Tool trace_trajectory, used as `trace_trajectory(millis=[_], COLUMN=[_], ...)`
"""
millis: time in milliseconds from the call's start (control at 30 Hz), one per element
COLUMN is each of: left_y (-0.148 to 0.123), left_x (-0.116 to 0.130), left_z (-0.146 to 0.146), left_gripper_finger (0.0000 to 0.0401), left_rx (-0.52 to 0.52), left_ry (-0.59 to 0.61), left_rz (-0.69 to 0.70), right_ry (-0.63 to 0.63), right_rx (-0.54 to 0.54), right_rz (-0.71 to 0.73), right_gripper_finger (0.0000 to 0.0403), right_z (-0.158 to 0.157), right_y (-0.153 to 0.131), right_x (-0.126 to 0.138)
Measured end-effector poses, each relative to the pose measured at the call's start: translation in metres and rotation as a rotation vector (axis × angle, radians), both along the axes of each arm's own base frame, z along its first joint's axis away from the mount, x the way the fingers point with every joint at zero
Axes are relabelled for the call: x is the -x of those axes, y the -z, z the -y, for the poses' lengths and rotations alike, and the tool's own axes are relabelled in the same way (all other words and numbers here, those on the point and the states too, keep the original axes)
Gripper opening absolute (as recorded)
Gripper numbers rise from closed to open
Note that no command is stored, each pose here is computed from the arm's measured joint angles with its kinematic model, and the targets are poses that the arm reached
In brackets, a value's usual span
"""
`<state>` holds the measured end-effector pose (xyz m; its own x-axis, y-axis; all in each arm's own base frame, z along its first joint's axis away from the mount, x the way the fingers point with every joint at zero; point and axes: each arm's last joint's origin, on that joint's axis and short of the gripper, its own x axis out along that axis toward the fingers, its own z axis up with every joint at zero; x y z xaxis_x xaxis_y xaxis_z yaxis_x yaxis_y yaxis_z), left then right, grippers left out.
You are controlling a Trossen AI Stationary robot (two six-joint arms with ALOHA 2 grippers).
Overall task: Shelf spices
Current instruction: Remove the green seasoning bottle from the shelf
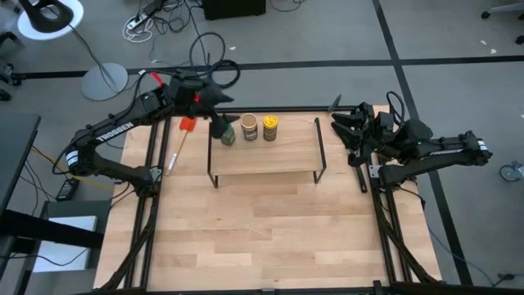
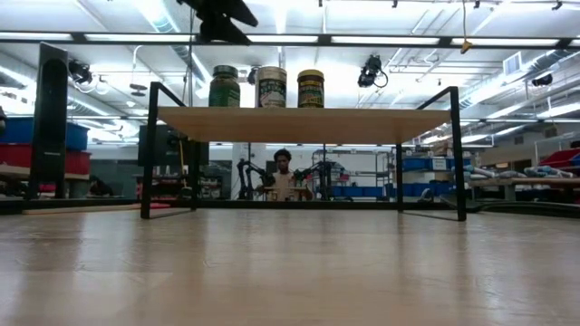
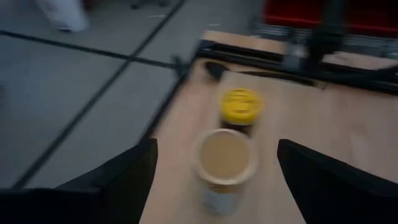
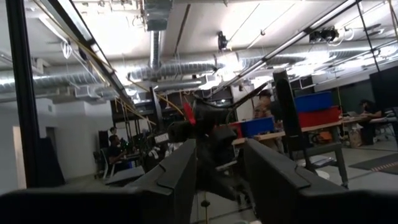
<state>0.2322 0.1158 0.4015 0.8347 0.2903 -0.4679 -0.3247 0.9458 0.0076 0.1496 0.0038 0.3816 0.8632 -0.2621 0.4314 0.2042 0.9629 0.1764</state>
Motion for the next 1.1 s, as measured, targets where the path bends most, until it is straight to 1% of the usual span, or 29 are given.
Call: trace_trajectory(millis=[133, 233, 333, 400, 500, 767, 1100], left_y=[0.008, 0.015, 0.019, 0.019, 0.02, 0.028, 0.042], left_x=[0.004, 0.009, 0.011, 0.01, 0.009, 0.007, -0.006], left_z=[0.002, 0.003, 0.006, 0.009, 0.011, 0.009, 0.003], left_gripper_finger=[0.0343, 0.0361, 0.0383, 0.0395, 0.0398, 0.0399, 0.0399], left_rx=[0.039, 0.036, 0.025, 0.028, 0.011, 0.043, 0.082], left_ry=[-0.021, -0.075, -0.065, -0.046, -0.032, -0.097, -0.114], left_rz=[-0.087, -0.188, -0.247, -0.253, -0.265, -0.33, -0.381], right_ry=[-0.001, -0.001, -0.001, -0.001, -0.003, -0.015, -0.025], right_rx=[0.002, 0.003, 0.004, 0.005, 0.005, -0.022, -0.044], right_rz=[-0.025, -0.038, -0.05, -0.061, -0.09, -0.106, -0.108], right_gripper_finger=[0.0137, 0.0137, 0.0137, 0.0137, 0.0137, 0.0137, 0.0137], right_z=[0.0, 0.0, 0.0, 0.0, -0.001, -0.001, -0.001], right_y=[0.002, 0.003, 0.004, 0.005, 0.008, 0.01, 0.011], right_x=[-0.001, -0.002, -0.002, -0.002, -0.004, -0.004, -0.005])
